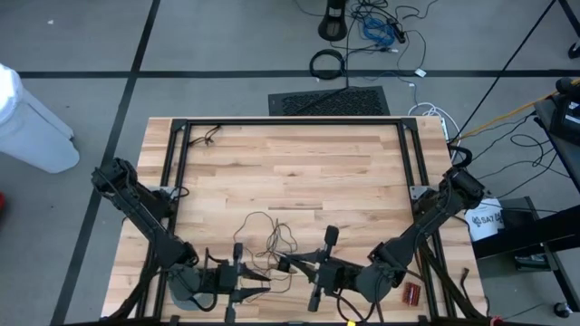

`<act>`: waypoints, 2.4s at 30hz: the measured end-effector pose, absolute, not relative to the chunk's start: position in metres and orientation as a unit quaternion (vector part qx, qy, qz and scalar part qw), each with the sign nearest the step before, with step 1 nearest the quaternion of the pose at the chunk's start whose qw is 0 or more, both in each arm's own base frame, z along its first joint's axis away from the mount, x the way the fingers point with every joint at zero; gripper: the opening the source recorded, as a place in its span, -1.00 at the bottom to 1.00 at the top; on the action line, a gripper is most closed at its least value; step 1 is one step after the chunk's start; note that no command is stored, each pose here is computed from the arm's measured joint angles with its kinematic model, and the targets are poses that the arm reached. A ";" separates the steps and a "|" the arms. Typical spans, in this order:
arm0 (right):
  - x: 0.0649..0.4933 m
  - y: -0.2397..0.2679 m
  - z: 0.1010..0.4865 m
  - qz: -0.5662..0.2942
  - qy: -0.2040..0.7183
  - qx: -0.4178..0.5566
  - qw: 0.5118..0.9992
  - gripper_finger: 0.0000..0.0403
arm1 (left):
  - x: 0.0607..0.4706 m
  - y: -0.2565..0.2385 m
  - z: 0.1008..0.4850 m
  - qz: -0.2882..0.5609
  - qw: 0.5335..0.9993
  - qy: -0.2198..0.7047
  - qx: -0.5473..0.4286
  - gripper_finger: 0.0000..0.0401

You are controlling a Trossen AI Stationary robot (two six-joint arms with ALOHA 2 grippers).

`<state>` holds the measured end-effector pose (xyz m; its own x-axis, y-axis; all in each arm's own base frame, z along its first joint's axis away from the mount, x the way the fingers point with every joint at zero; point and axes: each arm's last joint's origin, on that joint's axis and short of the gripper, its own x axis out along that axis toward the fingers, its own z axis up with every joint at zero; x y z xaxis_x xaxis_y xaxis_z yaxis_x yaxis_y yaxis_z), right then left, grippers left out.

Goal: Coil cords
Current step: Coil the black wire onto the spool

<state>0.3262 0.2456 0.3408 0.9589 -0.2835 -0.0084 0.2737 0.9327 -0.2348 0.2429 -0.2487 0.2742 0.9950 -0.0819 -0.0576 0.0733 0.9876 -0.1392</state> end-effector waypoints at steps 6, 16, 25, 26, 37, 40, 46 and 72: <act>0.325 0.248 0.342 -0.120 0.019 -0.116 0.986 -1.00 | 0.227 -0.254 0.279 -0.012 0.998 0.034 -0.048 -0.51; 0.325 0.249 0.341 -0.098 0.018 -0.118 0.988 -1.00 | 0.212 -0.259 0.284 0.023 0.999 0.024 -0.034 -0.63; 0.324 0.248 0.342 -0.100 0.019 -0.122 0.987 -1.00 | 0.217 -0.266 0.275 -0.040 0.996 0.041 -0.065 -0.89; 0.324 0.248 0.343 -0.100 0.019 -0.120 0.988 -1.00 | 0.219 -0.267 0.270 -0.035 0.995 0.046 -0.080 -0.87; 0.320 0.253 0.343 -0.094 0.019 -0.112 0.989 -1.00 | 0.247 -0.298 0.199 0.039 0.994 -0.022 -0.095 -0.21; 0.315 0.257 0.344 -0.088 0.018 -0.111 0.990 -1.00 | 0.248 -0.299 0.192 0.059 0.994 -0.029 -0.088 -0.07; 0.313 0.258 0.344 -0.098 0.019 -0.116 0.988 -1.00 | 0.257 -0.310 0.183 0.028 0.996 -0.024 -0.078 0.01; 0.311 0.261 0.344 -0.092 0.018 -0.109 0.990 -1.00 | 0.284 -0.320 0.163 0.092 0.995 -0.012 -0.048 -0.12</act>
<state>0.3106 0.2614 0.3441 0.9824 -0.1860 -0.0155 0.1782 0.9595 -0.2182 0.2840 -0.3196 0.1627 0.9829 0.1832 0.0152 -0.1809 0.9786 -0.0982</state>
